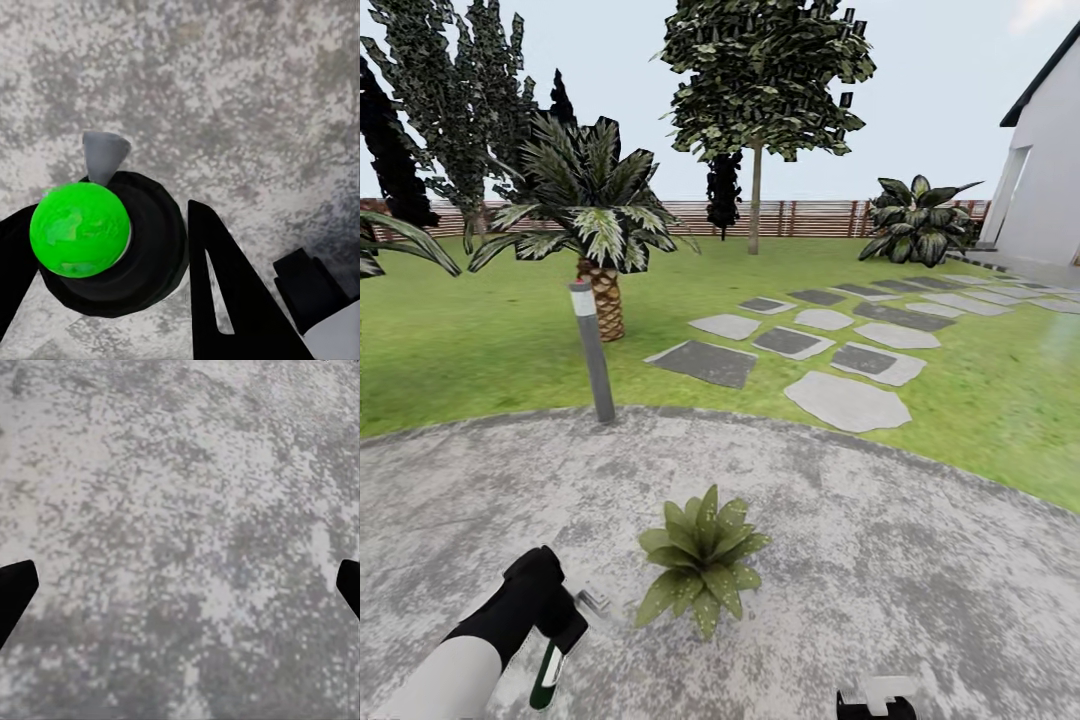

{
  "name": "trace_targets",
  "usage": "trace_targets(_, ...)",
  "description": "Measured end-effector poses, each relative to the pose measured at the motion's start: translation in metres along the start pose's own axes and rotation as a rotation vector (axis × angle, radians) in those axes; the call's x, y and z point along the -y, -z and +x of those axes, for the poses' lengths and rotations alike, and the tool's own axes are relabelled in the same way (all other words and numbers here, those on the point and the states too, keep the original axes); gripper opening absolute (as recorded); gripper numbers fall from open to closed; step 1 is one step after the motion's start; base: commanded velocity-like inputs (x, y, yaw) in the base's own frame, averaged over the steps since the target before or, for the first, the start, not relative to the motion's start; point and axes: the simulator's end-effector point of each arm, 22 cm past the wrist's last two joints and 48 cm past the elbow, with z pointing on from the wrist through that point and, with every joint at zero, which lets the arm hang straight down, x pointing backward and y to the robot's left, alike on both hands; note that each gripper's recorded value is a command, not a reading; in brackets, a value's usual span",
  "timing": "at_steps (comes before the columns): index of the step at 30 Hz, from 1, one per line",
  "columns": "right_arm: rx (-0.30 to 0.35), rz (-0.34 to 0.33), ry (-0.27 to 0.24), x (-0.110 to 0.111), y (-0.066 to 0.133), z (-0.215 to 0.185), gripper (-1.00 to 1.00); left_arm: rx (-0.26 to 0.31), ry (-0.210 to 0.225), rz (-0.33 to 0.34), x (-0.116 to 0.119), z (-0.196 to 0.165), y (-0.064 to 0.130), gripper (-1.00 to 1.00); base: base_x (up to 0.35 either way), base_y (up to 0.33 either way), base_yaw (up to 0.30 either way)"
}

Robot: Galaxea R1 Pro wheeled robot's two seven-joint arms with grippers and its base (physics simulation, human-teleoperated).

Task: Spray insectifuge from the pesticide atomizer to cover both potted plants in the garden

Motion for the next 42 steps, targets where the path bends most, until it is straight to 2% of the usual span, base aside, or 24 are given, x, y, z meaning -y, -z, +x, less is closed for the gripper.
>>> trace_targets(7, 0.001, 0.001, -0.002, 0.0, 0.0, 0.0, 1.0, 0.0, -0.006, 0.0, 0.002, -0.001, -0.002, -1.0, 0.125, 0.221, -0.042)
trace_targets(13, 0.001, 0.002, -0.002, 0.001, 0.0, -0.001, 1.0, -0.014, -0.013, -0.002, 0.003, 0.004, -0.005, -1.0, 0.008, 0.01, -0.259)
trace_targets(18, 0.001, 0.003, -0.002, 0.001, 0.0, -0.001, 1.0, -0.003, -0.012, -0.002, 0.003, 0.0, -0.003, -1.0, 0.0, 0.0, -0.278)
trace_targets(24, 0.0, 0.002, -0.002, 0.0, 0.0, 0.0, 1.0, 0.002, -0.01, -0.002, 0.003, -0.002, -0.002, -1.0, -0.147, 0.117, -0.279)
trace_targets(34, 0.001, 0.001, -0.002, 0.0, 0.0, 0.0, 1.0, 0.008, -0.013, 0.007, 0.01, -0.006, -0.003, -1.0, -0.077, 0.282, -0.275)
trace_targets(42, 0.006, 0.0, -0.009, -0.003, 0.0, -0.003, 1.0, 0.008, -0.014, 0.006, 0.009, -0.006, -0.002, -1.0, -0.033, 0.104, -0.072)
